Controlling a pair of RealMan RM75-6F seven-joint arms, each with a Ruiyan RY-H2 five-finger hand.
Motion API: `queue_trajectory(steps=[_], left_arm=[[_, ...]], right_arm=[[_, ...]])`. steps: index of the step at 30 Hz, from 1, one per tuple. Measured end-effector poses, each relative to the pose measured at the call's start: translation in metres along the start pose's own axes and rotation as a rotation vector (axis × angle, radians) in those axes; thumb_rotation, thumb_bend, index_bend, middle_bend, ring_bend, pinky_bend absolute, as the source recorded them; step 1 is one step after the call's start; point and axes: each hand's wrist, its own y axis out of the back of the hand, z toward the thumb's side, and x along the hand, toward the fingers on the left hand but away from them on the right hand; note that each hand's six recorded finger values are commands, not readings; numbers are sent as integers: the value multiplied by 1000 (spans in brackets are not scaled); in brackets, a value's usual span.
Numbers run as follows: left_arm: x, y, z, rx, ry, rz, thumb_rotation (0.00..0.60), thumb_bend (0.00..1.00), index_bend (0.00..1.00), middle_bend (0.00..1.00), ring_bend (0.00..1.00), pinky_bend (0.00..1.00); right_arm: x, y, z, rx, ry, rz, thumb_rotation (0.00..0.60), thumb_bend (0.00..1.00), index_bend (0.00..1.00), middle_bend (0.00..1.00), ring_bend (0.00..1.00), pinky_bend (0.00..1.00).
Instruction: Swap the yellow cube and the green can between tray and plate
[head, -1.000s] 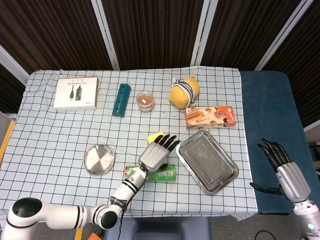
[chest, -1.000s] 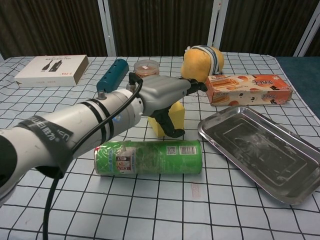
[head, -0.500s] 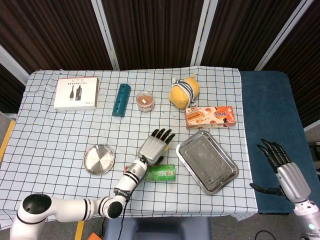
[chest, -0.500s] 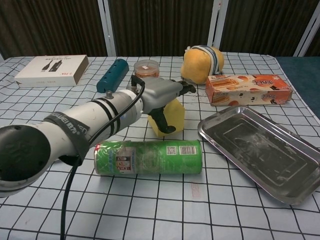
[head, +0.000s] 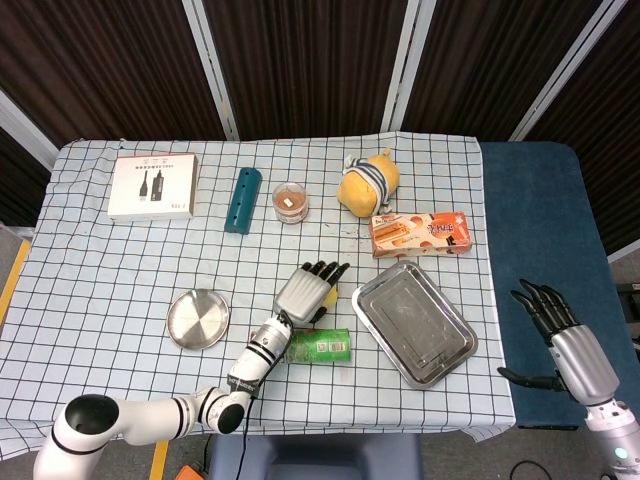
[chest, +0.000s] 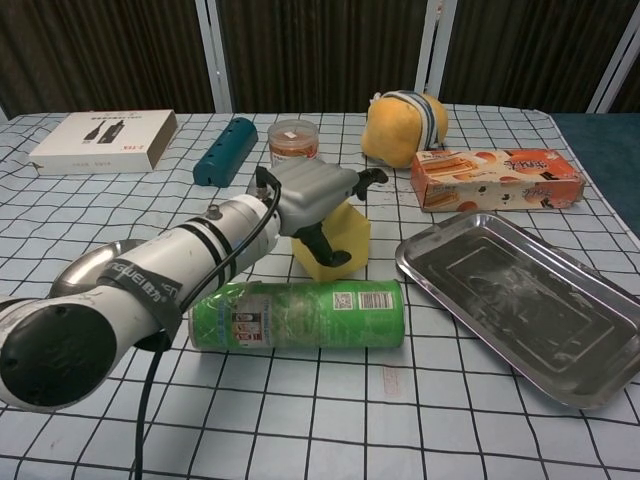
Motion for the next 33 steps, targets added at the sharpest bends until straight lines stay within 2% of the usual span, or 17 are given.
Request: queue_trajectory(steps=[4,8,13,18,20,25,28,33], left_arm=[[0,-6,-4,9,5,15,600,381,190,385,440,609],[-1,-2,-6,13,9,53,600,426,272,438,500,655],[-6,15,-17,16,26,119,600,440,305,476,528,673],[-21,33,-38,47,48,139,600,442,320,510,561,673],[-31,39,-51,64,66,132,600,442,327,514,565,674],[-71,43,-105,133,162,83,600,440,342,513,565,674],[-97,37,-132,137,232,57,600,439,343,512,565,673],[-133,19,-155,122,293,13,600,436,343,507,564,673]], right_arm=[[0,0,0,1,-1,2,600,52,0,0,0,54],[-1,-1,-1,3,-3,5,600,52,0,0,0,54],[-2,-2,-1,5,-4,10,600,52,0,0,0,54],[-1,-2,0,7,-4,9,600,52,0,0,0,54],[-1,-2,0,8,-3,9,600,52,0,0,0,54],[-2,-4,2,9,0,15,600,52,0,0,0,54],[-1,-6,3,12,2,17,600,52,0,0,0,54],[-3,-7,2,18,-8,18,600,52,0,0,0,54]])
